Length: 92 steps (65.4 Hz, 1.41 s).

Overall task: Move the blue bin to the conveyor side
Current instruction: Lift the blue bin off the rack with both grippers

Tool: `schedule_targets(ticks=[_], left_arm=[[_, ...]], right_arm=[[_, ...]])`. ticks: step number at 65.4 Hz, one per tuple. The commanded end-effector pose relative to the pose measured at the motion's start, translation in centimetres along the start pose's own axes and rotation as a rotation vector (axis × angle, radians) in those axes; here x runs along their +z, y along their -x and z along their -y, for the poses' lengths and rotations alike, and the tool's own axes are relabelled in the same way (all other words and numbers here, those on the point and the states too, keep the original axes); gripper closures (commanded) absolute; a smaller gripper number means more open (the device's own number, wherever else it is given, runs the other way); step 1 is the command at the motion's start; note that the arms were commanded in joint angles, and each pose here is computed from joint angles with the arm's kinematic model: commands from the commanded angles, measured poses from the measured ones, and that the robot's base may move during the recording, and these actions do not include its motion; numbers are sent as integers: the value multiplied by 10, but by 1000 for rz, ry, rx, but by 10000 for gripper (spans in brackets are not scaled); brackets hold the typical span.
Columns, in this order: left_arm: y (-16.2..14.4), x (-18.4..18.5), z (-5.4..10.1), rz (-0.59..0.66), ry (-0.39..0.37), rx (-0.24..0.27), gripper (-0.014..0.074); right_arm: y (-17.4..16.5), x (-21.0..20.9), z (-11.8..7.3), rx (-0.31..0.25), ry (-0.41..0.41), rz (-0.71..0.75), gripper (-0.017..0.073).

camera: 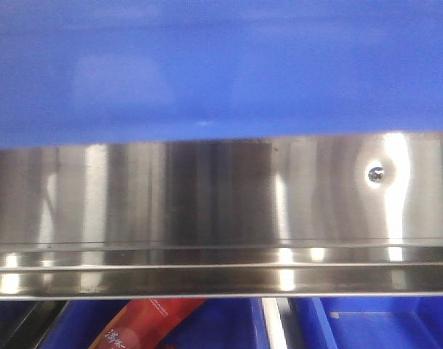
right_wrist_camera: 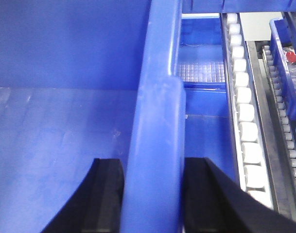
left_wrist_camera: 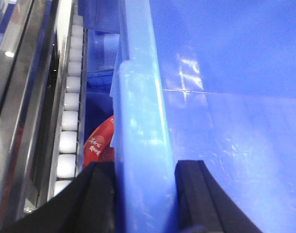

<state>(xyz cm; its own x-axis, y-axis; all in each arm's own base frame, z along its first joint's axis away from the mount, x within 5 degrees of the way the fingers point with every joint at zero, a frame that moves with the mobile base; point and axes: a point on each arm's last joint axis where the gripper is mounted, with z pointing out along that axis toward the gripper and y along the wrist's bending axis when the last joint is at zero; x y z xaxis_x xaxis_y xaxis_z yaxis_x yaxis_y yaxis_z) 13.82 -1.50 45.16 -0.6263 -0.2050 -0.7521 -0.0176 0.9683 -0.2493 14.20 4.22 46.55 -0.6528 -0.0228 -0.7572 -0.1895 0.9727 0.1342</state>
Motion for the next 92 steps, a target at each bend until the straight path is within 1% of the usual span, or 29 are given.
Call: schedule_targets(ticks=[1,11,92], left_arm=[[8,-10,-1,116,21,36,612],[8,-10,-1,116,21,36,612],[8,-10,-1,120,20,37,612]], right_arm=[[9,-11,5,-43,-52,128,637],[8,-11,2,-32,-22,126,637],[9,-11,2,-32,-21,137,637]])
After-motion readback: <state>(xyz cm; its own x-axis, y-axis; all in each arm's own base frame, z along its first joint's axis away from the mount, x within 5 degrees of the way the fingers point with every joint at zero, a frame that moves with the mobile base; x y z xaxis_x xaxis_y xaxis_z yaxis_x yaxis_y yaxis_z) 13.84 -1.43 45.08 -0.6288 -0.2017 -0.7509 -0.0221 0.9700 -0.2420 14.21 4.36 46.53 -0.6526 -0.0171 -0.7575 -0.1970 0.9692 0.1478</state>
